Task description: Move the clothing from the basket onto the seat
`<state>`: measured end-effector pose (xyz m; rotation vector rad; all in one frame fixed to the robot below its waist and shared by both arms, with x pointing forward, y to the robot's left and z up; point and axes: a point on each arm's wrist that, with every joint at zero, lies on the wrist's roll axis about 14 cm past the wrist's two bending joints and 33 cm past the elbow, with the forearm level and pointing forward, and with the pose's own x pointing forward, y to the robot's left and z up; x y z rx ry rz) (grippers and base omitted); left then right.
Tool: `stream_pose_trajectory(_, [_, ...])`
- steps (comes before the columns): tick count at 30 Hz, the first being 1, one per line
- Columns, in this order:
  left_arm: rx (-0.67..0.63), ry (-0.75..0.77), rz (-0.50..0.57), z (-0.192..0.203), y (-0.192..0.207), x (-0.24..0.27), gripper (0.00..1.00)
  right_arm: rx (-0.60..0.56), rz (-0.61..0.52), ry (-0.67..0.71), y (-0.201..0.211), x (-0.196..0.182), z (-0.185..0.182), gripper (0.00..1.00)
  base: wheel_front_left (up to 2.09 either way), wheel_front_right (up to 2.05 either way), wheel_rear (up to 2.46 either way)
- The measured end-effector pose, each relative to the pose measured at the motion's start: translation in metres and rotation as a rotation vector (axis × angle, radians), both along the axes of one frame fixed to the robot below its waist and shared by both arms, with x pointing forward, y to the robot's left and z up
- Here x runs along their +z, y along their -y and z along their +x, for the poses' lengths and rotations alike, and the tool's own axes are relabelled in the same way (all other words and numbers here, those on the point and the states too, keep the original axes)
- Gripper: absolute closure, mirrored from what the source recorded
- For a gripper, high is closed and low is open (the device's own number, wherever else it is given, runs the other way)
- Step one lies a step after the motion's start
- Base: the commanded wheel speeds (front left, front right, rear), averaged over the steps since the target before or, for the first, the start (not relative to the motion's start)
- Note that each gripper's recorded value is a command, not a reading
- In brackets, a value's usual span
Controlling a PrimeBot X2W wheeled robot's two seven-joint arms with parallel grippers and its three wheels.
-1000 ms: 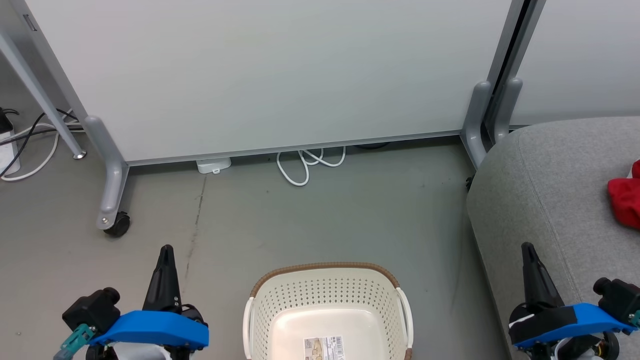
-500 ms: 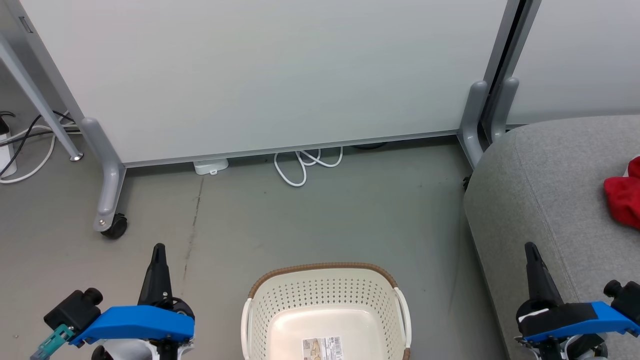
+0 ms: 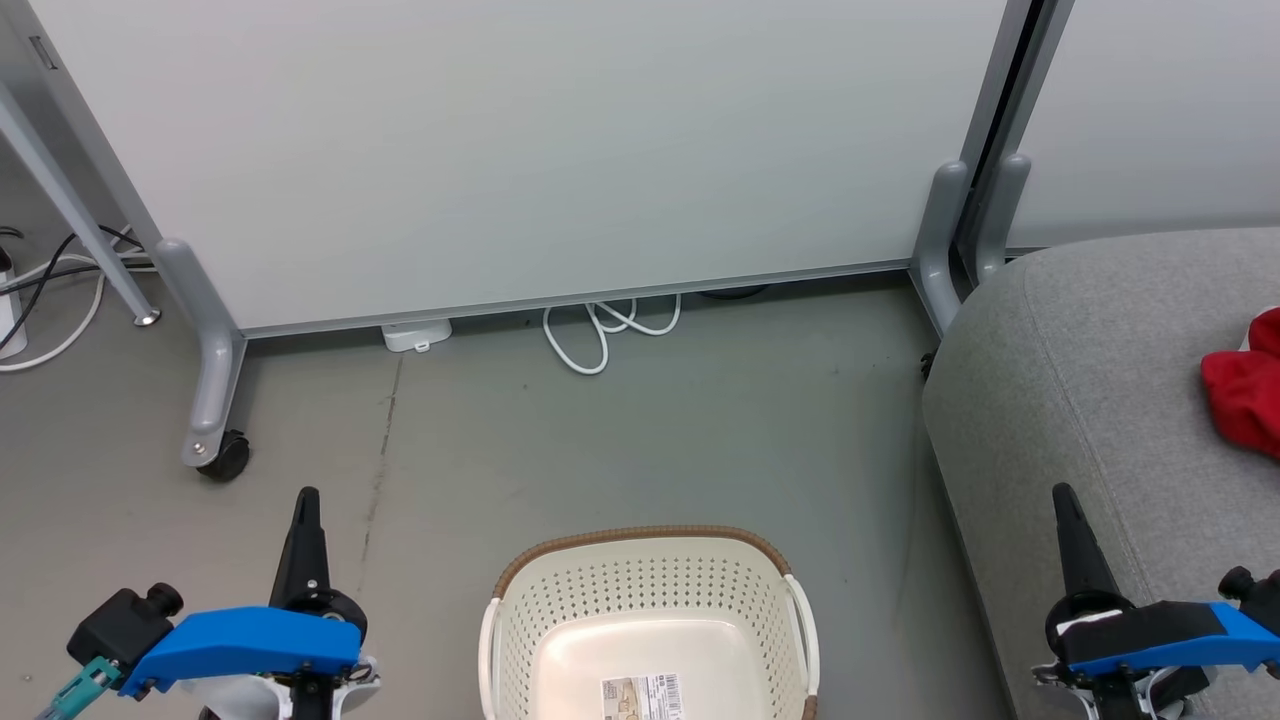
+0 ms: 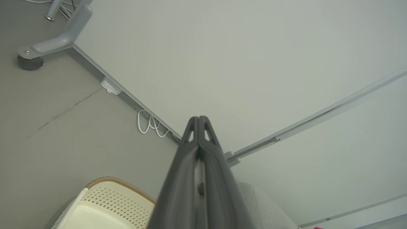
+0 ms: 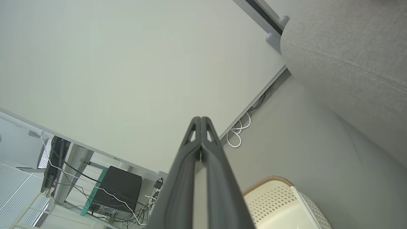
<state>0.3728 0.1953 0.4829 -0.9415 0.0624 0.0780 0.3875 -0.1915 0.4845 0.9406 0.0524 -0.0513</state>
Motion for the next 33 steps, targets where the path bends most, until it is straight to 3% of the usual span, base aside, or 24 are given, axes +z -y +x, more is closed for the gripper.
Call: stream_pose_trajectory(33, [0.008,0.029,-0.347,0.0074,-0.0036,0.0077,1.00,-0.010,0.346,0.015,0.0036,0.0071,0.0002,1.00,0.00,0.00,0.00])
